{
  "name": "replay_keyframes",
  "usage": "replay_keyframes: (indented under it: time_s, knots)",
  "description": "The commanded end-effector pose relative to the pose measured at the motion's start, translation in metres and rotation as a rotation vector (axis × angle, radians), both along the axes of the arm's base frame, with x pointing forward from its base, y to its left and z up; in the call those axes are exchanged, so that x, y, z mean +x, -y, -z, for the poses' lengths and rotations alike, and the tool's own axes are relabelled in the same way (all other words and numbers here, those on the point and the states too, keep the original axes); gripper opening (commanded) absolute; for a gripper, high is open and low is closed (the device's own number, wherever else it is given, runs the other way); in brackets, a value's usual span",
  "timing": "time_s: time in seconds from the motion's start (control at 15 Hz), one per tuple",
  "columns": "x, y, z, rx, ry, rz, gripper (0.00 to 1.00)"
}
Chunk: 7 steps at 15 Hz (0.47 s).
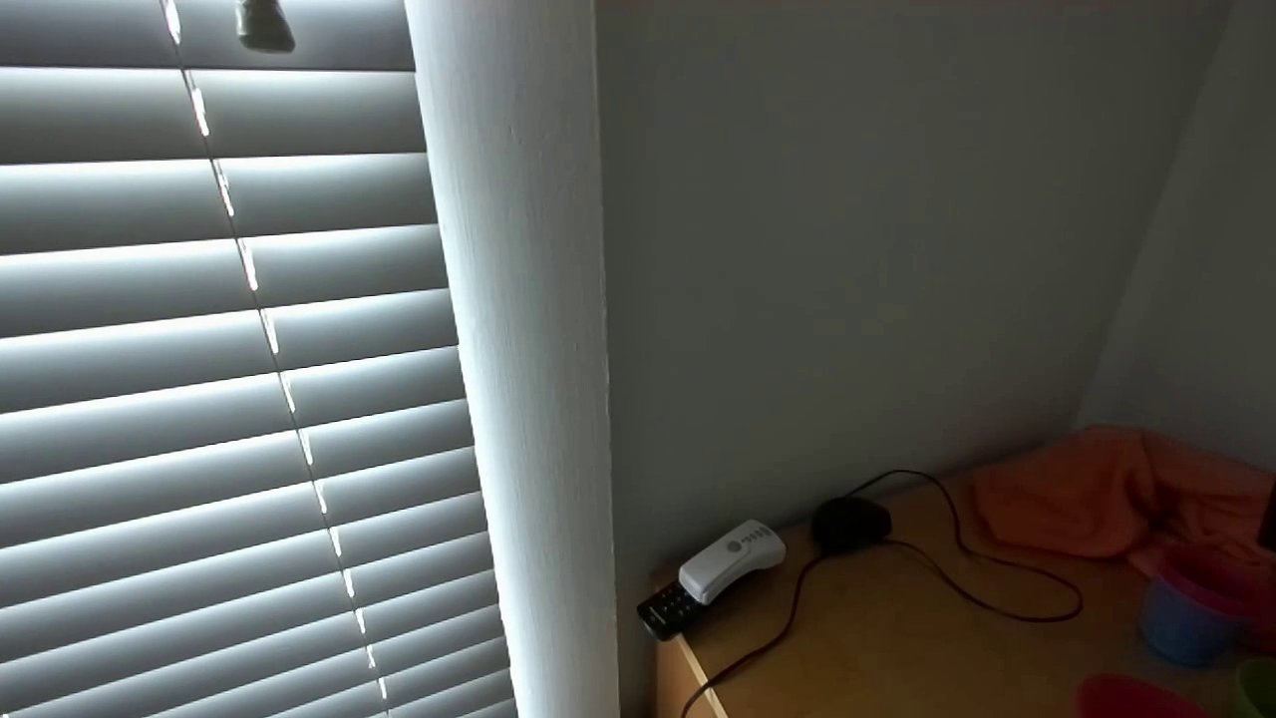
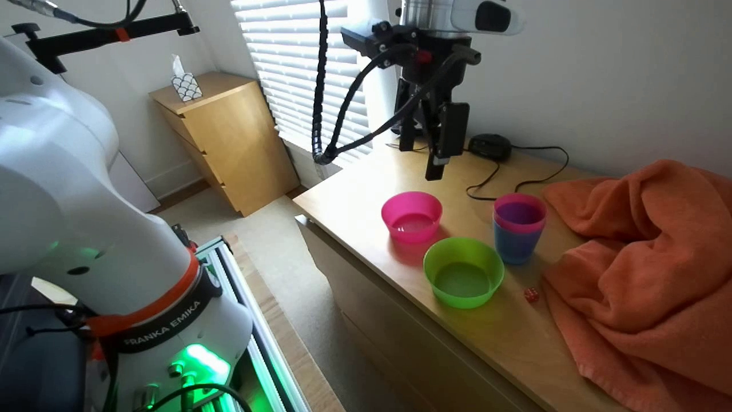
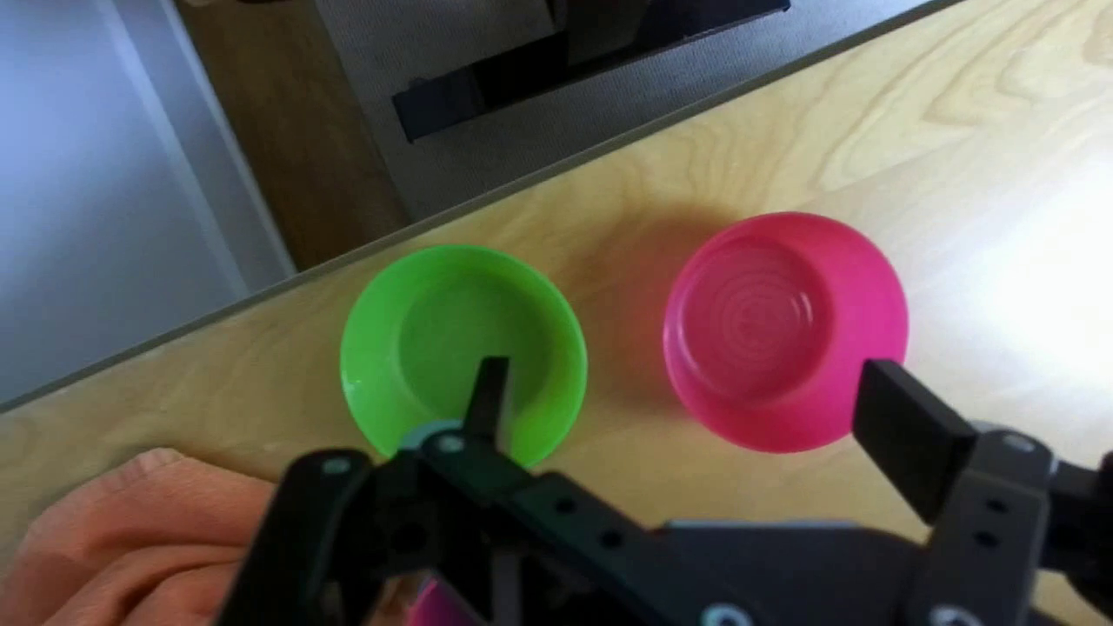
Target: Put the pink bowl on the counter.
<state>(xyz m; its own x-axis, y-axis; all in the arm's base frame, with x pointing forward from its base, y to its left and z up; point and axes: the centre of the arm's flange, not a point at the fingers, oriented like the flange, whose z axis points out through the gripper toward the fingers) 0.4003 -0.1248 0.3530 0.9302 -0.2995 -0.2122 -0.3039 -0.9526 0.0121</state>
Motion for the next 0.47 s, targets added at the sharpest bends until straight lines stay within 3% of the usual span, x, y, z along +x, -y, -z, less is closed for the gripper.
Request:
replay_keyframes:
  time_s: [0.0, 0.13, 0.2, 0.4]
  knots:
    - [-0.035, 0.015, -0.021, -0.025, 0.035, 0.018, 1.0]
    - [-0.042, 0.02, -0.024, -0.019, 0.014, 0.055, 1.0]
    - [-0.022, 0.019, -0.02, -0.012, 0.026, 0.038, 1.0]
    - [-0.029, 0.021, -0.023, -0.008, 0.025, 0.048, 1.0]
